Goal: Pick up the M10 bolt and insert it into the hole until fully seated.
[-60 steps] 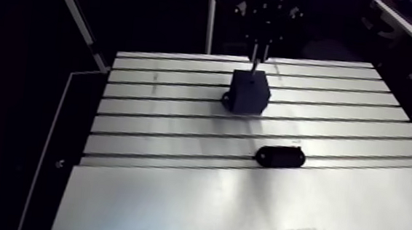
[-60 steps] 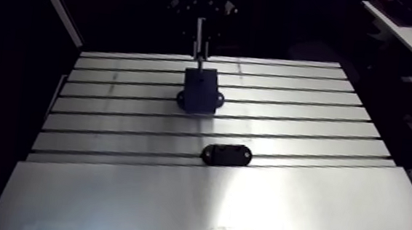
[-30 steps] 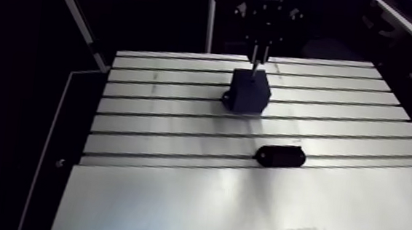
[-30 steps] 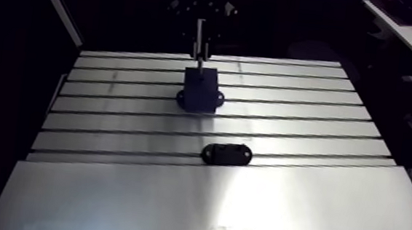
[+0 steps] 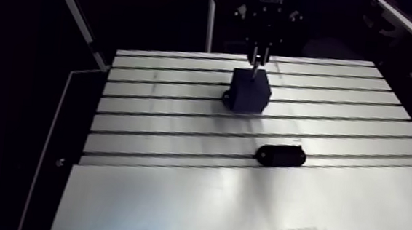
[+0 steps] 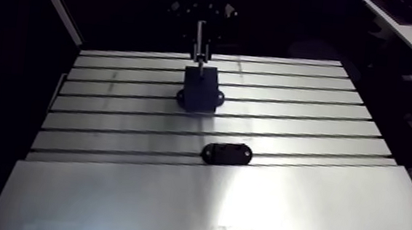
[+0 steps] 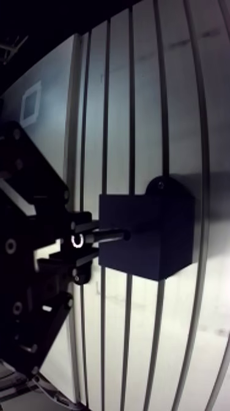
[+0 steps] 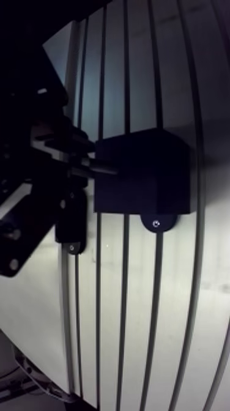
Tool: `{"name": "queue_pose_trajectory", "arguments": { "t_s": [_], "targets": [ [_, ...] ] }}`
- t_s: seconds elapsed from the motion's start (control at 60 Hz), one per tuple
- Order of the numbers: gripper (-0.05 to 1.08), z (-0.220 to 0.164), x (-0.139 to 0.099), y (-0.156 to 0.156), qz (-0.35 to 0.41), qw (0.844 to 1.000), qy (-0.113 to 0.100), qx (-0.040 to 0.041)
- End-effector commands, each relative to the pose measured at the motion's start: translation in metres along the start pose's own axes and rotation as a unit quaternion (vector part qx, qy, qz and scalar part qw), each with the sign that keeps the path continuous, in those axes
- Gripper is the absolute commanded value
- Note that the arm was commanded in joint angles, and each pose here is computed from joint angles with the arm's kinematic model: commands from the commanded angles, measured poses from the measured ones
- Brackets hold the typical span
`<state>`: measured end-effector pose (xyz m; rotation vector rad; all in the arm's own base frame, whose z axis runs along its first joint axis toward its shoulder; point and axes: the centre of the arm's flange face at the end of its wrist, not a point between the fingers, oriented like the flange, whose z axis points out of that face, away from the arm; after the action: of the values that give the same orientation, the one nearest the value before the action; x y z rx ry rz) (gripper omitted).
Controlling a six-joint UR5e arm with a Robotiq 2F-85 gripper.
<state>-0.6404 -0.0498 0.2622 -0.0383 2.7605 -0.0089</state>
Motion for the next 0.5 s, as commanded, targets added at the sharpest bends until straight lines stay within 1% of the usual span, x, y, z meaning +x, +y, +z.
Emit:
{"name": "queue_pose_trajectory", "arguments": {
  "t_s": [0.017, 0.5],
  "targets": [
    [1.08, 0.0006, 0.0005, 0.0001, 0.000, 1.000, 0.000, -0.0001],
    [1.08, 0.0019, 0.0004, 0.0010, 0.001, 1.000, -0.001, 0.0003]
  ]
}}
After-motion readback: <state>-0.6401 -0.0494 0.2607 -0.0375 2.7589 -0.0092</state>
